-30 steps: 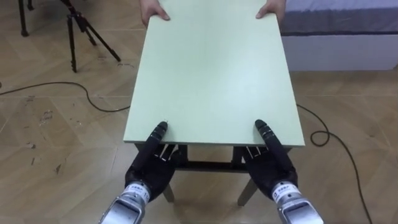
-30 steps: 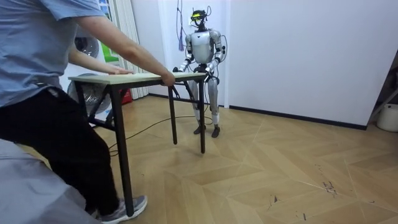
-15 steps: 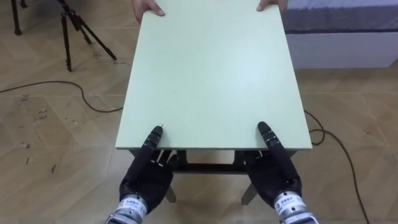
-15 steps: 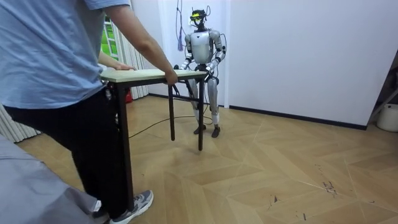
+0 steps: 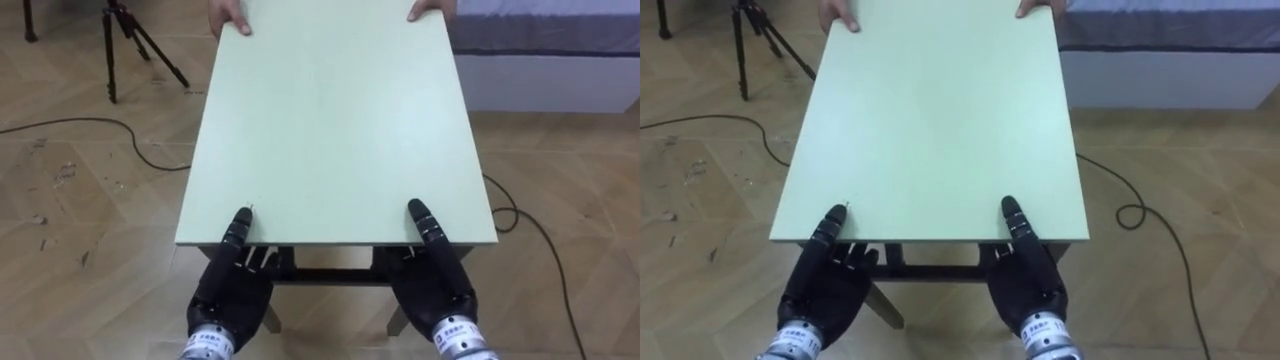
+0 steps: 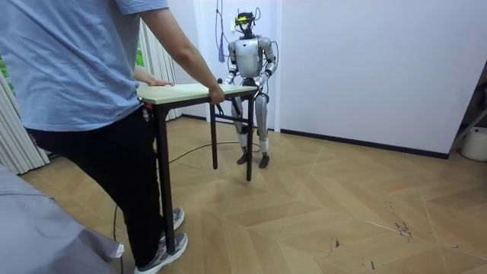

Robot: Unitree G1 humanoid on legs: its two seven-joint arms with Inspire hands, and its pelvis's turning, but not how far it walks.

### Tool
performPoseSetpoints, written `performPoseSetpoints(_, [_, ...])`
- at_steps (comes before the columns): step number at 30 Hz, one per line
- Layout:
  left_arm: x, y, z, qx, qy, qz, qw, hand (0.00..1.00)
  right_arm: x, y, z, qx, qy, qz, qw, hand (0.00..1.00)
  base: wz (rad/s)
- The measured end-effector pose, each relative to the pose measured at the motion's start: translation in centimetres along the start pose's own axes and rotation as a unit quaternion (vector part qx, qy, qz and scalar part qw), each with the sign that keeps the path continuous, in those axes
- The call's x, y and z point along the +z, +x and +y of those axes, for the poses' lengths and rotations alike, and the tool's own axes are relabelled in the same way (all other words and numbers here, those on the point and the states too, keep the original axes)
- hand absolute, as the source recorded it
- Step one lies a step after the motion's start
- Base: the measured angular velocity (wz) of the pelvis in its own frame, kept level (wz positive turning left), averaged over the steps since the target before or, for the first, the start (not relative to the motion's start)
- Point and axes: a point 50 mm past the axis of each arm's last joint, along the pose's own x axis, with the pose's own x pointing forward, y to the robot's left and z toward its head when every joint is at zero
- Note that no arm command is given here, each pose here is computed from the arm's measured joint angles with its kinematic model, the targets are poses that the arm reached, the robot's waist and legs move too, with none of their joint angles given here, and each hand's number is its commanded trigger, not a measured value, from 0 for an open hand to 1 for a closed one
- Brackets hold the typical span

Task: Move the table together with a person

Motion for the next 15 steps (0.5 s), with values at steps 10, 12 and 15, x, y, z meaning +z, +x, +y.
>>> performPoseSetpoints(10, [-0.18,-0.4,0.21,-0.007,0.01,0.001,1.0,1.0,-0.18,-0.51,-0.44,-0.008,0.015,0.001,1.0,1.0,0.0])
performPoseSetpoints(12, [-0.2,-0.42,0.22,-0.007,0.01,0.001,1.0,1.0,-0.22,-0.55,-0.48,-0.009,0.017,0.001,1.0,1.0,0.0])
performPoseSetpoints(15, [-0.09,-0.46,0.31,-0.008,0.011,0.002,1.0,1.0,-0.34,-0.64,-0.55,-0.009,0.02,0.002,1.0,1.0,0.0])
